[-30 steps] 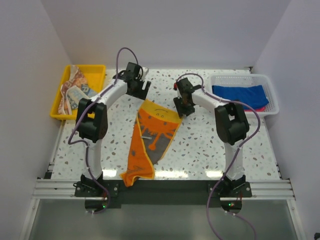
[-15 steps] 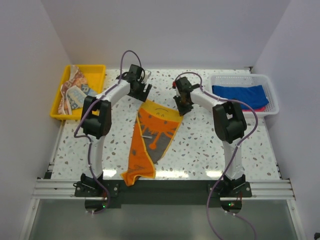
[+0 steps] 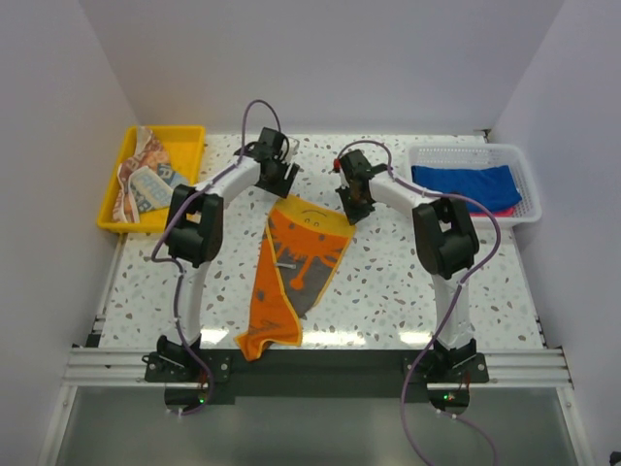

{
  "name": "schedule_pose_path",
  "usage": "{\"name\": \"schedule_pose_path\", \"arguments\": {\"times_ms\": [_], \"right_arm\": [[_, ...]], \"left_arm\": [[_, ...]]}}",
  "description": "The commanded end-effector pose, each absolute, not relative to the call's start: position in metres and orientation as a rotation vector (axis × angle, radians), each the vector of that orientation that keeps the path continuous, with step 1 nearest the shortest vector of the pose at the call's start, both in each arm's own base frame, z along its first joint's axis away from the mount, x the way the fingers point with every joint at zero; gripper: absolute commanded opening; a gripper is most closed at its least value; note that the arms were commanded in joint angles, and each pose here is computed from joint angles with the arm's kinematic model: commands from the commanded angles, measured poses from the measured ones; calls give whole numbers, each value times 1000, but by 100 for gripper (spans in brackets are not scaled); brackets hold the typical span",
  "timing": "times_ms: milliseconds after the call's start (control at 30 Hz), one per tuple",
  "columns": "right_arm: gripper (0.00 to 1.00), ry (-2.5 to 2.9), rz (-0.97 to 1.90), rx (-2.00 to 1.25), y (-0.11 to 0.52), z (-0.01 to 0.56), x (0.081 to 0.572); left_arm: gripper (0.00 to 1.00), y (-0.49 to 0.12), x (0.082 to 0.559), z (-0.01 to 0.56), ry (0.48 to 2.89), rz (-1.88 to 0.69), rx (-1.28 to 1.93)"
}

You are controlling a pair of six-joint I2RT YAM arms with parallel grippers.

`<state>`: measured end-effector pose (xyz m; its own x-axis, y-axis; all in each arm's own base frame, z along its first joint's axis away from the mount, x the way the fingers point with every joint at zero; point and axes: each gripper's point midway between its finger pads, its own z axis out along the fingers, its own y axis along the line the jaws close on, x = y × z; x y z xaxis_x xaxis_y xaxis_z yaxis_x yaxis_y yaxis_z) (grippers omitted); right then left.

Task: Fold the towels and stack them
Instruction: Flatten out the crumpled towel

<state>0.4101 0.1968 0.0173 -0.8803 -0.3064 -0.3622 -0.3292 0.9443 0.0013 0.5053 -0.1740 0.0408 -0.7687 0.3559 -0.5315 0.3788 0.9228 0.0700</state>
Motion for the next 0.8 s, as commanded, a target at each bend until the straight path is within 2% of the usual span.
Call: {"name": "schedule_pose_path", "arguments": {"times_ms": [0, 333, 433, 567, 633, 767], "right_arm": [[0, 2783, 54, -504, 192, -4, 396], [0, 2771, 57, -515, 194, 1, 393], [0, 2771, 59, -517, 195, 2, 392], [0, 2763, 54, -514, 194, 5, 392], [0, 2764, 60, -515, 194, 6, 392], [0, 2746, 67, -514, 196, 12, 395]], "left_arm": [[74, -195, 524, 54, 2437, -27, 505], [61, -202, 531, 39, 2456, -45, 398], [59, -202, 526, 28, 2490, -45, 400], [52, -198, 513, 10, 2544, -21, 403], [47, -195, 501, -3, 2583, -1, 396], [28, -190, 474, -29, 2665, 10, 384]]}}
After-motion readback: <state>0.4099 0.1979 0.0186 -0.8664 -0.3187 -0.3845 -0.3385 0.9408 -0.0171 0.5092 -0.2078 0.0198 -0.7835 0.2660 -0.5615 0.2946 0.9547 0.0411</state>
